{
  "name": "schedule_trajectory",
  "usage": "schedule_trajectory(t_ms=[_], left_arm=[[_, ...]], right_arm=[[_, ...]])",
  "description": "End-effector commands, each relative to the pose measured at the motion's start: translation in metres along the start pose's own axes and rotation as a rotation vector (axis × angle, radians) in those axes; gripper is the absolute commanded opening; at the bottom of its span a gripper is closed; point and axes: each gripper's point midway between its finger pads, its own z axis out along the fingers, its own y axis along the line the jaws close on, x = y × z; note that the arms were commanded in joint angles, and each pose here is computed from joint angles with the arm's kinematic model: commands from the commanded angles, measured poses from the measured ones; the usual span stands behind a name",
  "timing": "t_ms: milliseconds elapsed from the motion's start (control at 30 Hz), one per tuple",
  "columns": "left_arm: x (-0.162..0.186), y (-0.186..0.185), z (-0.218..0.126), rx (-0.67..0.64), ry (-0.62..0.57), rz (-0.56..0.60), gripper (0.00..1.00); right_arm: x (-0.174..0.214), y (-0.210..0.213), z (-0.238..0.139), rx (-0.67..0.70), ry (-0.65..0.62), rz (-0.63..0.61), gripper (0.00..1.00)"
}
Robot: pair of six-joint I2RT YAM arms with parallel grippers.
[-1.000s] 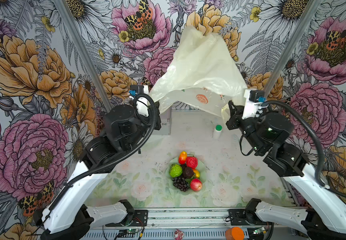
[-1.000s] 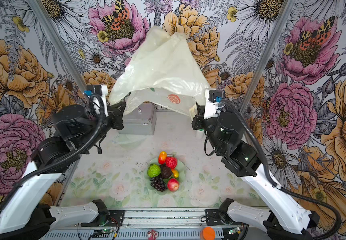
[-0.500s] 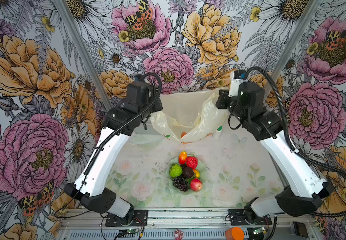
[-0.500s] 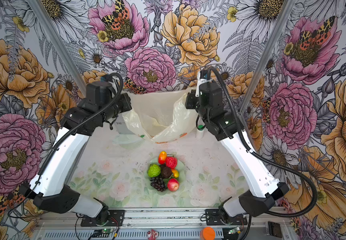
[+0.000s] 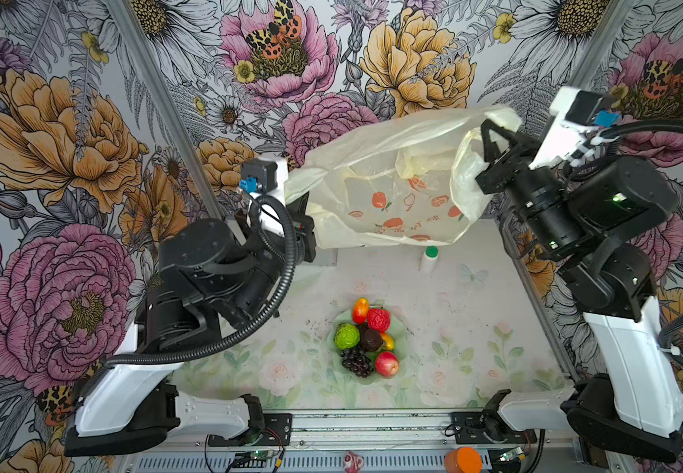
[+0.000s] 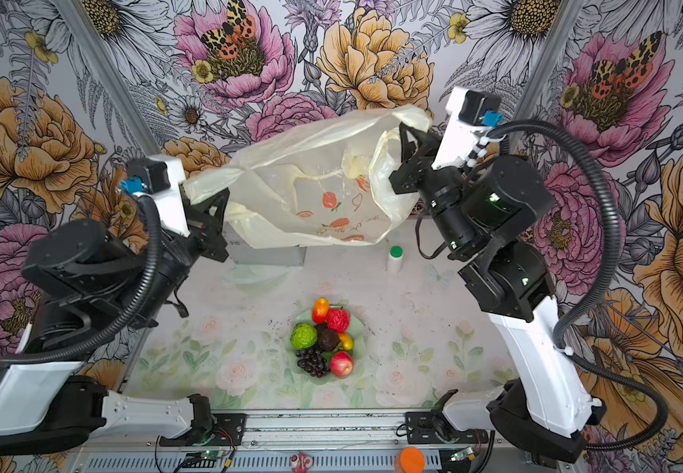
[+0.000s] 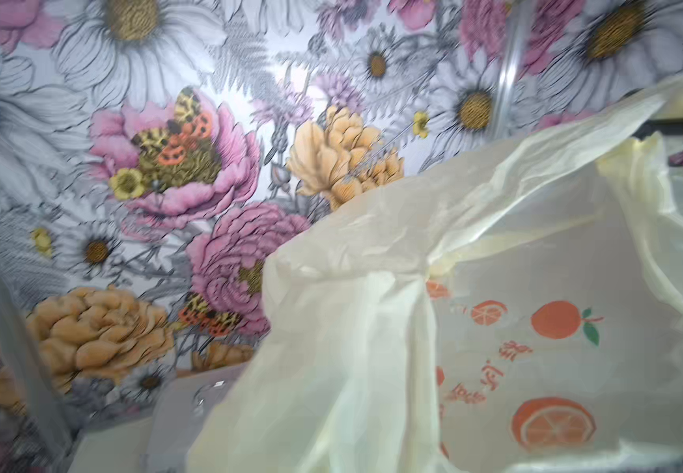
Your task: Place the fruits into the plastic bag
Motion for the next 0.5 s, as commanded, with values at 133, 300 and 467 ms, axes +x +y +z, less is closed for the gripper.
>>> schedule_trajectory(t_ms=[133,300,467], left_arm=[[0.095,0.047,-0.067,-0.267,0.134,-0.116,0.00],[0.103,-0.003,-0.057,-0.297,0.161,0.052,0.00],[0.107,0.006,-0.051,-0.347,0.160,0.064,0.00]], right_arm=[[0.196,0.013,0.083,-0.068,0.423,0.088,0.00],[0.238,0.028,0.108,-0.122,0.508,0.140,0.00],[0.278,0.037,0.119,-0.164,0.589,0.152,0.00]])
